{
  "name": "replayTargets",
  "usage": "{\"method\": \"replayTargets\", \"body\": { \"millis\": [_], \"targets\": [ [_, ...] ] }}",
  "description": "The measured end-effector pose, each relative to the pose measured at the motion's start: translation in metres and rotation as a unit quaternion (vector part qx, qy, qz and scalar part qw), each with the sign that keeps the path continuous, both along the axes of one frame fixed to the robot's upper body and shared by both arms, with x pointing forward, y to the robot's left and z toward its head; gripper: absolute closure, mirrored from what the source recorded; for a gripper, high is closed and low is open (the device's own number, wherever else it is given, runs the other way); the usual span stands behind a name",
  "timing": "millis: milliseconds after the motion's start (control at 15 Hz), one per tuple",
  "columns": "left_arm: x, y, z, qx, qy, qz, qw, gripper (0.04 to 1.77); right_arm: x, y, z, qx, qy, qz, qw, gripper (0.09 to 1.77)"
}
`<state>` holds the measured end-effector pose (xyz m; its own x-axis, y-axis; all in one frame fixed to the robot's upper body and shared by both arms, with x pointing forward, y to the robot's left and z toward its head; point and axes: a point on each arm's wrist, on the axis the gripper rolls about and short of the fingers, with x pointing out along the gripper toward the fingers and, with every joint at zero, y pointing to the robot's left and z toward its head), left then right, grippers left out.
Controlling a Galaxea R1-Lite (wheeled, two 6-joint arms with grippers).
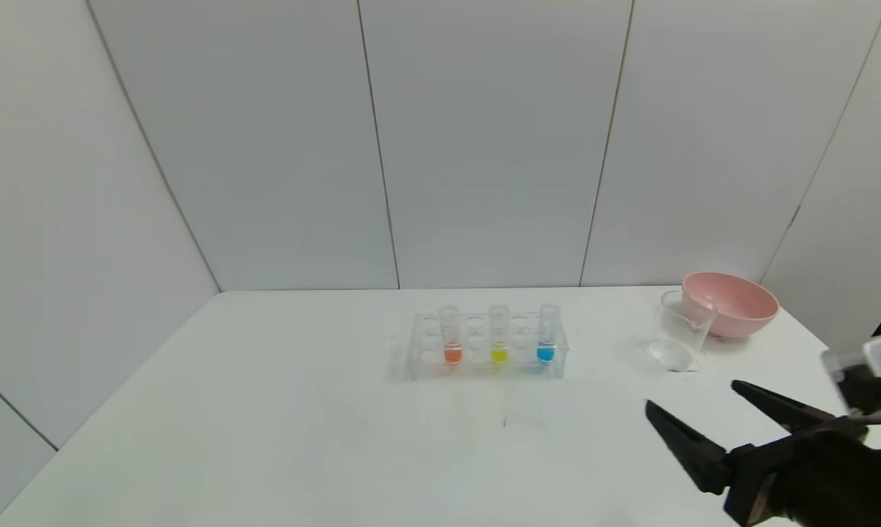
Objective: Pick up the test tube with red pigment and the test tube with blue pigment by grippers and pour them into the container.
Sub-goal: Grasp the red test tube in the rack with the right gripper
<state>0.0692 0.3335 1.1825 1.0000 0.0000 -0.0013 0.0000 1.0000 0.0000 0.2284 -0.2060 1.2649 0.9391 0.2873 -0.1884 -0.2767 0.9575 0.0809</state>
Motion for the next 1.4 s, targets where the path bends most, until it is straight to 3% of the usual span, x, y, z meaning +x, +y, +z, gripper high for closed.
{"method": "replayTargets", "body": {
  "millis": [333,733,1133,1400],
  "targets": [
    [0.0,0.0,0.0,0.0,0.0,0.0,1.0,0.05,0.023,0.083,-0.006,0.006,-0.006,0.021,1.0,0.15],
    [0.0,0.0,0.0,0.0,0.0,0.0,1.0,0.05,0.058,0.161,-0.03,-0.026,0.012,0.028,0.999,0.15],
    [0.0,0.0,0.0,0.0,0.0,0.0,1.0,0.05,0.092,0.205,-0.051,-0.035,0.014,0.01,0.999,0.15],
    [0.0,0.0,0.0,0.0,0.0,0.0,1.0,0.05,0.12,0.219,-0.064,-0.041,0.006,-0.005,0.999,0.15]
  ]
}}
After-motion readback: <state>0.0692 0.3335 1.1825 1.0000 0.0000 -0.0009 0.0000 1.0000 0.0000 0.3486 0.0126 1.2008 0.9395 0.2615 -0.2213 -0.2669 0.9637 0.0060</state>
